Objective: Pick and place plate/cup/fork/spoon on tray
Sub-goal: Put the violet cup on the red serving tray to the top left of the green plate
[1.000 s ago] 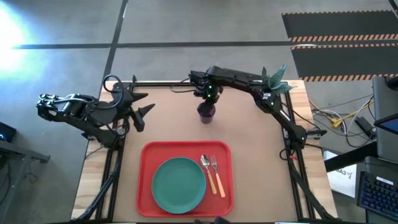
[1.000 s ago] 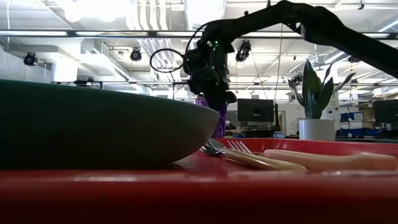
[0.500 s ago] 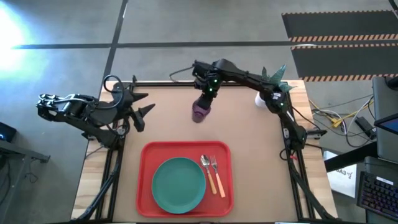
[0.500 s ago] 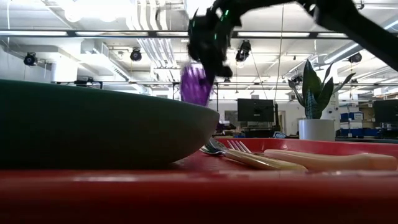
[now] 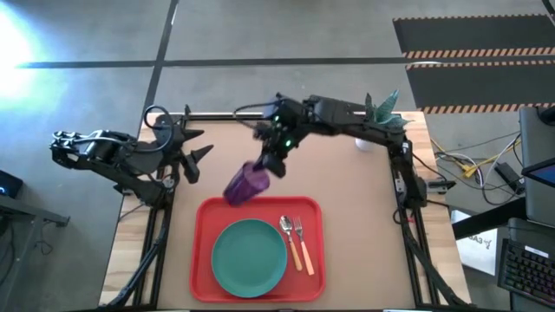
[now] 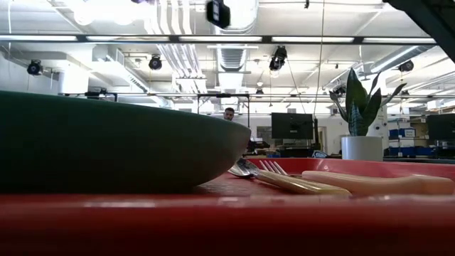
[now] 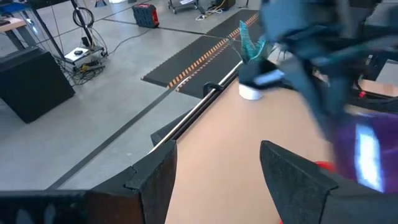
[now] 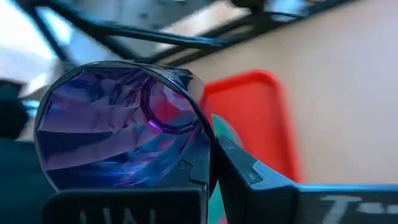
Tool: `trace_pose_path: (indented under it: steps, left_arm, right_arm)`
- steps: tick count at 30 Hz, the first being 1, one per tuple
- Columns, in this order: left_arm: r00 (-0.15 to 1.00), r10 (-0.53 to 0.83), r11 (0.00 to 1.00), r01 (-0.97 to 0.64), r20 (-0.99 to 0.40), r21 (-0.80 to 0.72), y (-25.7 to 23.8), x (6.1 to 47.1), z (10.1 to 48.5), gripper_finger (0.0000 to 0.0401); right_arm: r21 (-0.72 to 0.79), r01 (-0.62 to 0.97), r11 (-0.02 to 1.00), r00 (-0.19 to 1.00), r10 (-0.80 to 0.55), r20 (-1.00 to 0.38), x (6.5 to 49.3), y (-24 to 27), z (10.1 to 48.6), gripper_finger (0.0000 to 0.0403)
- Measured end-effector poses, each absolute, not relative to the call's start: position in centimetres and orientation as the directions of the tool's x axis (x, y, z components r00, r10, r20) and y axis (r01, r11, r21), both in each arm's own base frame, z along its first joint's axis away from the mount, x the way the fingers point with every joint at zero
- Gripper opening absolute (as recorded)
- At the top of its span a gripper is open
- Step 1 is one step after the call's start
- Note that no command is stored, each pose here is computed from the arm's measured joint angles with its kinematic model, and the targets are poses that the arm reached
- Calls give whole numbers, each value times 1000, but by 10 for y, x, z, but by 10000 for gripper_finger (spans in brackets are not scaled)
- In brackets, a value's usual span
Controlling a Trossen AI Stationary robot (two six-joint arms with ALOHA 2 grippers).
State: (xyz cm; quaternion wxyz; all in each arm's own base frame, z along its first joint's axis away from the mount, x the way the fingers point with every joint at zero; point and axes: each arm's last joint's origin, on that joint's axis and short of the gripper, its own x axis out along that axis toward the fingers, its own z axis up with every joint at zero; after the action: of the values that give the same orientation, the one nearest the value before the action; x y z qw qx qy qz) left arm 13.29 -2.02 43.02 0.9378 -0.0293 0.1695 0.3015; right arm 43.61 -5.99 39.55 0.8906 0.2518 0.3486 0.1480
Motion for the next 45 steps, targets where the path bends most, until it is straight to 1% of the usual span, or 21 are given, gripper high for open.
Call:
trace_pose_path:
  steps: [3, 6, 8, 12, 15, 19, 22, 28, 31, 35, 42, 45]
  left_arm:
    - [755, 556, 817, -573, -348, 63, -18, 126, 429, 212]
    - [748, 558, 817, -572, -359, 78, -14, 114, 429, 212]
    - [747, 558, 815, -575, -361, 70, -11, 104, 429, 212]
    - [731, 563, 796, -605, -386, 15, 0, 71, 425, 212]
    - [707, 571, 762, -646, -417, -51, 8, 45, 418, 212]
    - [700, 563, 735, -667, -438, -121, 16, 20, 400, 212]
    - [706, 520, 746, -650, -481, -147, 15, 20, 376, 212]
    - [712, 491, 715, -659, -502, -234, 15, 19, 330, 212]
    - [728, 481, 714, -649, -489, -263, 14, 22, 317, 212]
    - [754, 477, 710, -633, -451, -309, 15, 19, 314, 212]
    - [764, 474, 718, -623, -438, -310, 16, 14, 313, 212]
    - [764, 474, 721, -622, -437, -306, 16, 15, 312, 212]
  right_arm:
    - [577, -132, 806, 695, 491, -526, 451, -41, 385, 9]
    - [588, -126, 799, 665, 507, -548, 461, -32, 370, 9]
    - [583, -105, 806, 661, 495, -565, 467, -32, 361, 9]
    - [588, -95, 803, 659, 493, -567, 470, -30, 357, 9]
    - [575, -109, 811, 684, 481, -549, 473, -31, 359, 9]
    - [565, -133, 814, 709, 477, -520, 472, -31, 366, 9]
    - [566, -139, 813, 719, 476, -507, 471, -31, 370, 9]
    - [577, -130, 806, 713, 481, -510, 475, -31, 365, 9]
    - [590, -110, 800, 696, 486, -529, 482, -31, 351, 8]
    - [601, -69, 796, 657, 490, -573, 498, -32, 319, 8]
    - [589, 18, 808, 600, 463, -653, 523, -36, 257, 8]
    - [588, 23, 808, 599, 460, -655, 528, -37, 245, 8]
